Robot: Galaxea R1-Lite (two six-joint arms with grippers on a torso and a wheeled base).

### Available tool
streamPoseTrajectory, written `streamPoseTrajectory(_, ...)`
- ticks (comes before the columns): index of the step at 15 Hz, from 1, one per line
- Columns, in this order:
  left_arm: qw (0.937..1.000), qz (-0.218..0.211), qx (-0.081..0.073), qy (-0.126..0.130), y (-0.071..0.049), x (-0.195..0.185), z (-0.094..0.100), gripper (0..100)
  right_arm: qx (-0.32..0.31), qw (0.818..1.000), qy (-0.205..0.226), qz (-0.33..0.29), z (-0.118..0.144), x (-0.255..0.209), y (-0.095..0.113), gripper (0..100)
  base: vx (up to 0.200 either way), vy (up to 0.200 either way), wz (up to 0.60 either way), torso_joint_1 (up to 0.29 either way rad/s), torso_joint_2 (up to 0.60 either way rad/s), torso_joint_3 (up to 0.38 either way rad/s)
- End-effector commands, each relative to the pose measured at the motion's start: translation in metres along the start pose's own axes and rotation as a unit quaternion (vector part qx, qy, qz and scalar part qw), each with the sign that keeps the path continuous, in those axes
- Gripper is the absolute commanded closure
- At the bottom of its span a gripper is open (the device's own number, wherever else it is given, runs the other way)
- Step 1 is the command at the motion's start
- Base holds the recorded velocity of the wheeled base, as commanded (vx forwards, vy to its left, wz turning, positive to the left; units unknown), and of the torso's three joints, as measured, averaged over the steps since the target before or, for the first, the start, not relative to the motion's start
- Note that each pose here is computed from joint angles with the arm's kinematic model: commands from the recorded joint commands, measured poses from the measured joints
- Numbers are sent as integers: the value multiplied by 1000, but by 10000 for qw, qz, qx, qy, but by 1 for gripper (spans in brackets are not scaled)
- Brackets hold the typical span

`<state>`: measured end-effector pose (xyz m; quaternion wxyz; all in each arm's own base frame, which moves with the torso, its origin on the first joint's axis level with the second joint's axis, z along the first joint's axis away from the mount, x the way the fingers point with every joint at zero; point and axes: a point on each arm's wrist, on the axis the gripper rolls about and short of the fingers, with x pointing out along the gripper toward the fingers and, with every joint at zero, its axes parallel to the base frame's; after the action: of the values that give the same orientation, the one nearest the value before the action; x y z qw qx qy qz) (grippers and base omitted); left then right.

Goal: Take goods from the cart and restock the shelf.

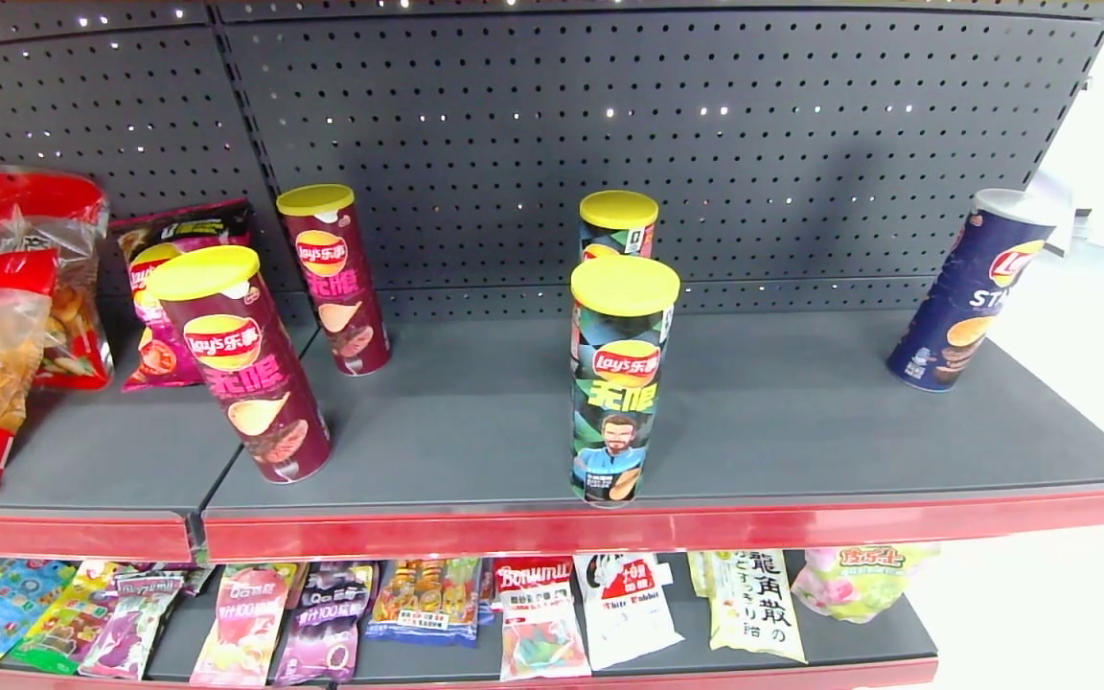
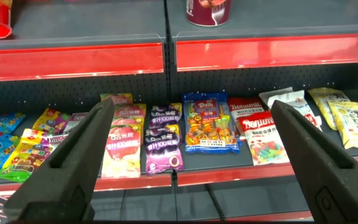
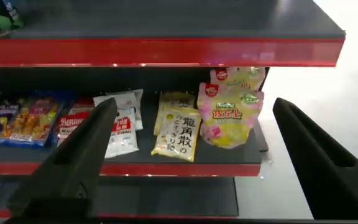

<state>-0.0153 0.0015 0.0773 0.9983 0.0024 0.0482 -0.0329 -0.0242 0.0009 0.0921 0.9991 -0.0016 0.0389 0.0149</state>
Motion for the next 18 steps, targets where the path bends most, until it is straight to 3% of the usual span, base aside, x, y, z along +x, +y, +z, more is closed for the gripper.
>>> streamPoseTrajectory(1,10000,0,-2,0,0,0,0,0,7,9997,-243,-26,-9,-3,0,0,0,0,0,0,0,0)
streamPoseTrajectory(4,10000,0,6,0,0,0,0,0,100,9991,-382,-145,-10,-1,-1,0,0,0,0,0,0,0)
streamPoseTrajectory(6,10000,8,6,-7,0,0,0,0,111,9943,-423,-972,-10,-1,-4,0,0,0,0,0,0,0)
streamPoseTrajectory(8,10000,8,6,-7,0,0,0,0,50,9959,-411,-799,-10,-1,-4,0,0,0,0,0,0,0)
streamPoseTrajectory(11,10000,8,6,-7,0,0,0,0,-8,9985,-550,-35,-10,1,0,0,0,0,0,0,0,0)
streamPoseTrajectory(13,10000,8,6,-7,0,0,0,0,-98,9993,-359,39,-16,3,0,0,0,0,0,0,0,0)
streamPoseTrajectory(18,10000,8,6,-7,0,0,0,0,-36,9992,-397,3,-16,3,0,0,0,0,0,0,0,0)
